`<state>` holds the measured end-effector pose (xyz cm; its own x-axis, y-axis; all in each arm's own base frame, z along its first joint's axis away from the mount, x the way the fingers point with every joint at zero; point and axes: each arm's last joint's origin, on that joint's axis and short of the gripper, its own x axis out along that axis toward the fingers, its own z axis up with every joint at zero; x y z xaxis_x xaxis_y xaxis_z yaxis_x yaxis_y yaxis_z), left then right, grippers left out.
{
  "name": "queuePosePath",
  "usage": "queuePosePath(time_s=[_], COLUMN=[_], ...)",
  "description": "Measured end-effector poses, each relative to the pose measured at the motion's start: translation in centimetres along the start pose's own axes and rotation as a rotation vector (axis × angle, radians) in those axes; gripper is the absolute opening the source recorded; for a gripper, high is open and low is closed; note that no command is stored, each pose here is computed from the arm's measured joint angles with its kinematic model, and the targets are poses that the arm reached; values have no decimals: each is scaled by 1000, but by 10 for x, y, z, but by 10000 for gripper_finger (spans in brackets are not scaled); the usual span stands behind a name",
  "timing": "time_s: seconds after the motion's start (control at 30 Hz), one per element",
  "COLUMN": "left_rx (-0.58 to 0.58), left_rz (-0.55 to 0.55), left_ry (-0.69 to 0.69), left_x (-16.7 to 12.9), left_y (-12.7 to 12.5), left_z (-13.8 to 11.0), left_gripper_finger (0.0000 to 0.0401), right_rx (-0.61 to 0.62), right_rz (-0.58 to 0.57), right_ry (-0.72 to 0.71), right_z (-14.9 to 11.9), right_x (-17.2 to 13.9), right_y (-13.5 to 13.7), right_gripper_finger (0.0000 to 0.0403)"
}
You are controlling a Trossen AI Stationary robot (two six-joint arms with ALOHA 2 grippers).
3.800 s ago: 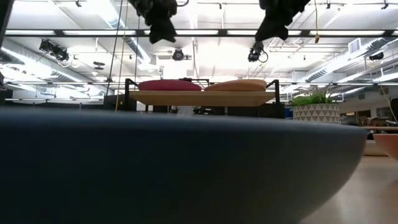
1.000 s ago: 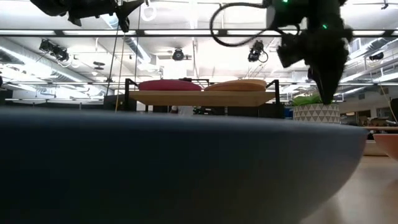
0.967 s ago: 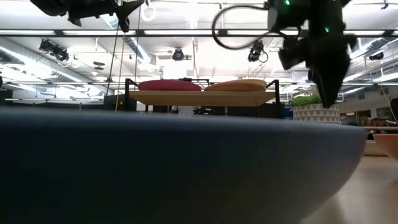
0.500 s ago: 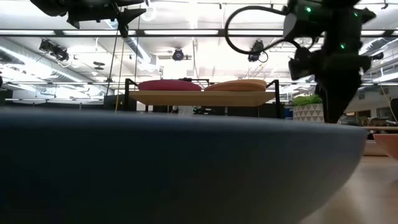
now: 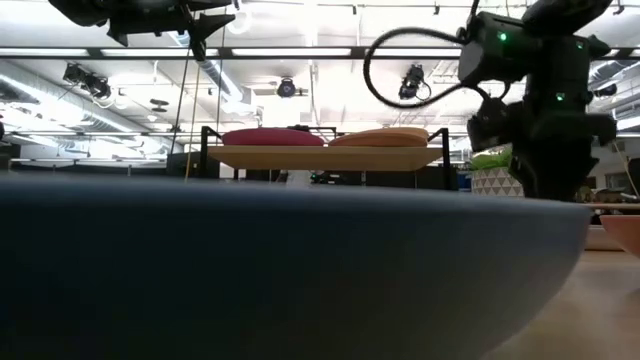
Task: Place and stack plates onto a shelf
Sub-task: Stack the gray plate on top of the white plate on the shelf
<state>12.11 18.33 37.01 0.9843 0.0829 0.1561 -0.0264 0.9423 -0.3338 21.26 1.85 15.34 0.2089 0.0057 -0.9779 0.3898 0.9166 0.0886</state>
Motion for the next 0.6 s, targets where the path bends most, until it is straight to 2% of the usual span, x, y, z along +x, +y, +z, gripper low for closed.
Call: queuePosePath(time_s=[0.2,0.37,0.6], left_rx=[7,-24,-8], left_rz=[7,22,31], left_ry=[10,36,31], left_x=[0,0,0], left_y=[1,3,4], left_z=[-2,-5,-5], left_gripper_finger=[142,142,142], right_rx=[10,13,29], right_rz=[-34,-56,-48], right_ry=[60,72,71], right_z=[-4,-3,-5], right_x=[15,19,15], right_y=[3,3,2], right_gripper_finger=[182,131,62])
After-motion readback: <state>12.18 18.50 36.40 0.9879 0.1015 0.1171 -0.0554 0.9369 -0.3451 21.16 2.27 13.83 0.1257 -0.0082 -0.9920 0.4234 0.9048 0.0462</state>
